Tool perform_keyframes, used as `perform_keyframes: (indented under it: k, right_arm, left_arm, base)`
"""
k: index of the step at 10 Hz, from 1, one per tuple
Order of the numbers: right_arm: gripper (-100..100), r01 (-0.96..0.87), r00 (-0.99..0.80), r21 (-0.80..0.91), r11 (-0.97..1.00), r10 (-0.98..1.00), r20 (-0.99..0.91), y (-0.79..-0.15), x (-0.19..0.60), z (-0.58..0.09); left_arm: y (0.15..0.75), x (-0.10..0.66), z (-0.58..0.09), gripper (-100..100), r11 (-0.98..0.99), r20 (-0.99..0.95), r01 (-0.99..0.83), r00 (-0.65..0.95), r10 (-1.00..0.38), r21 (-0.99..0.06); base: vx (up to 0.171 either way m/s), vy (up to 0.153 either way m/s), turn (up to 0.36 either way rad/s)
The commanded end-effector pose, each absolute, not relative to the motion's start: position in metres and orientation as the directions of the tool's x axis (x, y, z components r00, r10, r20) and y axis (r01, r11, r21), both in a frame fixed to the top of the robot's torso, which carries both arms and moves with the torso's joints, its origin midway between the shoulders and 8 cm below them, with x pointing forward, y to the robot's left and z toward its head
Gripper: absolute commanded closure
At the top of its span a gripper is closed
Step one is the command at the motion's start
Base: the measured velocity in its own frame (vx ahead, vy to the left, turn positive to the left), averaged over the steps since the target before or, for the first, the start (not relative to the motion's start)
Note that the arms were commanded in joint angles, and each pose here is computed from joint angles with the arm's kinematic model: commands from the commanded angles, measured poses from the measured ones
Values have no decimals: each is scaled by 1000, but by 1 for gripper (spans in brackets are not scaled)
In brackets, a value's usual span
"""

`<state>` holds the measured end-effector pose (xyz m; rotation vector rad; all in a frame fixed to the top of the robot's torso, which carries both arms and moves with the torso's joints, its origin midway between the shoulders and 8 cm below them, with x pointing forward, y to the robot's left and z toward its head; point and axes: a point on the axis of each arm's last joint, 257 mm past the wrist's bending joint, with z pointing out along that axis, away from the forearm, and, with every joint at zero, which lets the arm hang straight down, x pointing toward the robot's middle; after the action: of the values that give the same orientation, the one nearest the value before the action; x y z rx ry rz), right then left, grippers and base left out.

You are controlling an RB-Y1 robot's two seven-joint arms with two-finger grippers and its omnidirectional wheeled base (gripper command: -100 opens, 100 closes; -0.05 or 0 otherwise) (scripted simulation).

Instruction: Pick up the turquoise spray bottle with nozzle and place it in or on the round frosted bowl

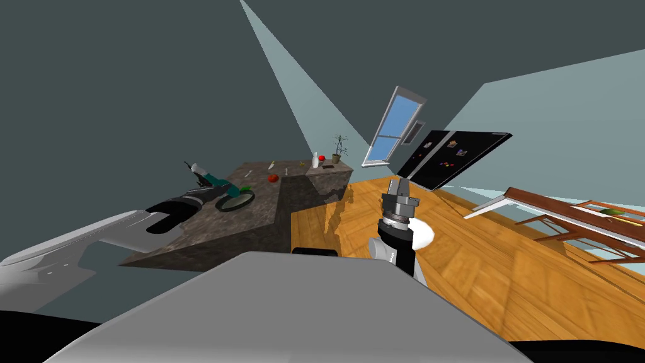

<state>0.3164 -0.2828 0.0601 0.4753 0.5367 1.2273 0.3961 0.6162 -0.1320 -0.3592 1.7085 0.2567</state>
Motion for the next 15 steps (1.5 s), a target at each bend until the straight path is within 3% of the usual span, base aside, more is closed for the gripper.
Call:
perform_keyframes:
  k: [1, 3, 4, 5, 15]
  right_arm:
    - [0, -746, 244, 608, 270, 961, -128, -283, 316, 60]
    - [0, -746, 244, 608, 270, 961, -128, -283, 316, 60]
    - [0, -746, 244, 608, 270, 961, -128, -283, 316, 60]
    - [0, -746, 244, 608, 270, 961, -128, -283, 316, 60]
    - [0, -746, 244, 608, 270, 961, -128, -283, 316, 60]
  left_arm:
    - [616, 396, -132, -100, 925, -985, -378, -143, -92, -32]
    - [616, 396, -132, -100, 925, -985, -378, -143, -92, -32]
    - [616, 396, -132, 0, 925, -985, -378, -143, -92, -32]
    - [621, 396, -126, -100, 913, -985, -406, -140, -97, -32]
    - [644, 393, -99, -100, 837, -985, -546, -122, -119, -33]
  base:
    - [0, 0, 0]
    - [0, 0, 0]
    - [0, 0, 0]
    - [-49, 39, -217]
    - [-102, 54, -169]
